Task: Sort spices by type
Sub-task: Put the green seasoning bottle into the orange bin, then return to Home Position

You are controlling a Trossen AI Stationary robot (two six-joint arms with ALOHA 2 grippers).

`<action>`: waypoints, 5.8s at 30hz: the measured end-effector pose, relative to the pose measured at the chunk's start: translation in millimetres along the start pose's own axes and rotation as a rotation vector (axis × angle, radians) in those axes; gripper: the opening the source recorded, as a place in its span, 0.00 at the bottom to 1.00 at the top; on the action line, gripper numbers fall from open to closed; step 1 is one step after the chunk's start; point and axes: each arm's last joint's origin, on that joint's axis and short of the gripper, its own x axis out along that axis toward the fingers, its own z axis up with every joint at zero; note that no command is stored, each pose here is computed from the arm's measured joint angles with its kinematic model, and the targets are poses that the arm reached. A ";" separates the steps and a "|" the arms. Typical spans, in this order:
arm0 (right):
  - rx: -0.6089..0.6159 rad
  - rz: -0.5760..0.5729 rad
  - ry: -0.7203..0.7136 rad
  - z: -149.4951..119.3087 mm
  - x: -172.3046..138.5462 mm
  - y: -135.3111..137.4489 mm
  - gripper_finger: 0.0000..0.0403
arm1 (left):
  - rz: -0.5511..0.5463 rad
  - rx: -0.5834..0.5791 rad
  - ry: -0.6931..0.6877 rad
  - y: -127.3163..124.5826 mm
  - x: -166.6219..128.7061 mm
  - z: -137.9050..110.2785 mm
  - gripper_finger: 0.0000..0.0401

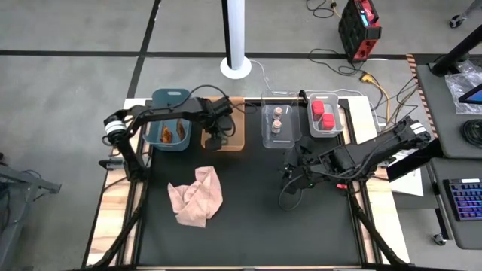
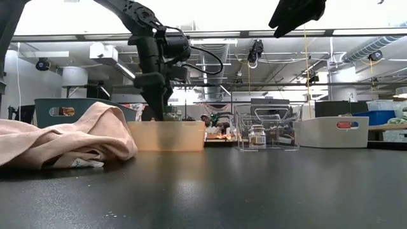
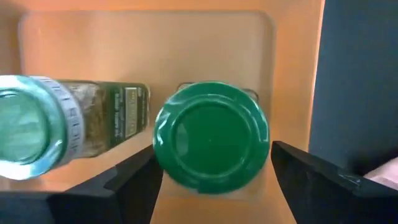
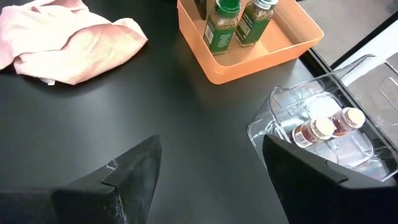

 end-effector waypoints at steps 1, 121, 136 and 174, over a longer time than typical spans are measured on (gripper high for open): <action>0.000 0.000 0.000 0.0 0.0 0.0 0.68 | 0.003 -0.001 -0.005 0.2 -2.7 -0.5 0.69; 0.004 0.348 -1.219 -173.6 -11.1 -115.3 0.77 | -0.057 0.178 -1.344 -146.7 -25.4 -218.4 0.69; 0.084 0.405 -1.203 -173.6 -11.2 -115.4 0.84 | -0.061 0.180 -1.326 -147.0 -23.8 -217.5 0.69; 0.100 0.378 -1.028 -177.5 9.0 -118.5 0.75 | -0.067 0.182 -1.290 -147.5 -20.6 -216.0 0.69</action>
